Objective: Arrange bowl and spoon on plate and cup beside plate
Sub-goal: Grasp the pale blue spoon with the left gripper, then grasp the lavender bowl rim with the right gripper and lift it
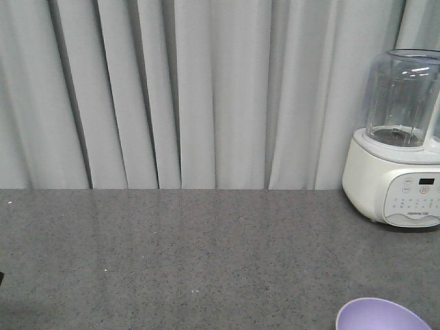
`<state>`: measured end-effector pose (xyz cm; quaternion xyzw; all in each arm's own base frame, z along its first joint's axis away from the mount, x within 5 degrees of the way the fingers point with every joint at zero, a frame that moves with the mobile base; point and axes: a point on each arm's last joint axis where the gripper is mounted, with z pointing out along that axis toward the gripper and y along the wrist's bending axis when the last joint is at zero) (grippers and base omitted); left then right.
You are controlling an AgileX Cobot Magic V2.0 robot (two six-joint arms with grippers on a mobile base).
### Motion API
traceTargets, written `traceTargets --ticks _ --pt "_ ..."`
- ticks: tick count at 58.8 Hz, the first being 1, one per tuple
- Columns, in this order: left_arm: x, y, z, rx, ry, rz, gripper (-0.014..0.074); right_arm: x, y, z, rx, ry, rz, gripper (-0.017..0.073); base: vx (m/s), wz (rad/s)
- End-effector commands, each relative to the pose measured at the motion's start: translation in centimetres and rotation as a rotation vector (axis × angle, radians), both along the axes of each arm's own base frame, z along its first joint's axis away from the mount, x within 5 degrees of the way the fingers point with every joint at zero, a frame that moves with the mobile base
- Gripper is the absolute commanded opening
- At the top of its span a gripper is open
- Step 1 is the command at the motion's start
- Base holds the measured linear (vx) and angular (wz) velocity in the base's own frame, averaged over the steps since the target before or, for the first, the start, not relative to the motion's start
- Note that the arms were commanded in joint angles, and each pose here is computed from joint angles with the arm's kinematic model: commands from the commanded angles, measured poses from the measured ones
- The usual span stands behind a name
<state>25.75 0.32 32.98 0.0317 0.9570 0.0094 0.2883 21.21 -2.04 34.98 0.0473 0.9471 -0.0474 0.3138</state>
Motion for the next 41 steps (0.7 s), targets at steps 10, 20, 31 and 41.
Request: traceTargets --ticks 10,20,31,41 --pt "-1.2 -0.2 2.7 0.0 -0.13 -0.003 -0.0006 5.2 0.3 -1.1 0.012 0.123 0.119 0.0456 0.0 0.0" --pt "-1.2 -0.2 2.7 0.0 -0.126 -0.004 -0.0006 6.8 0.3 -3.6 0.028 0.212 0.124 0.0456 0.0 0.0" --pt "-1.2 -0.2 2.7 0.002 -0.13 -0.004 -0.0006 8.2 0.6 -5.6 0.076 0.274 0.156 0.0456 0.0 0.0" --pt "-1.2 -0.2 2.7 0.002 -0.126 -0.004 -0.0006 9.3 0.6 -7.1 0.081 0.295 0.153 0.0456 0.0 0.0"
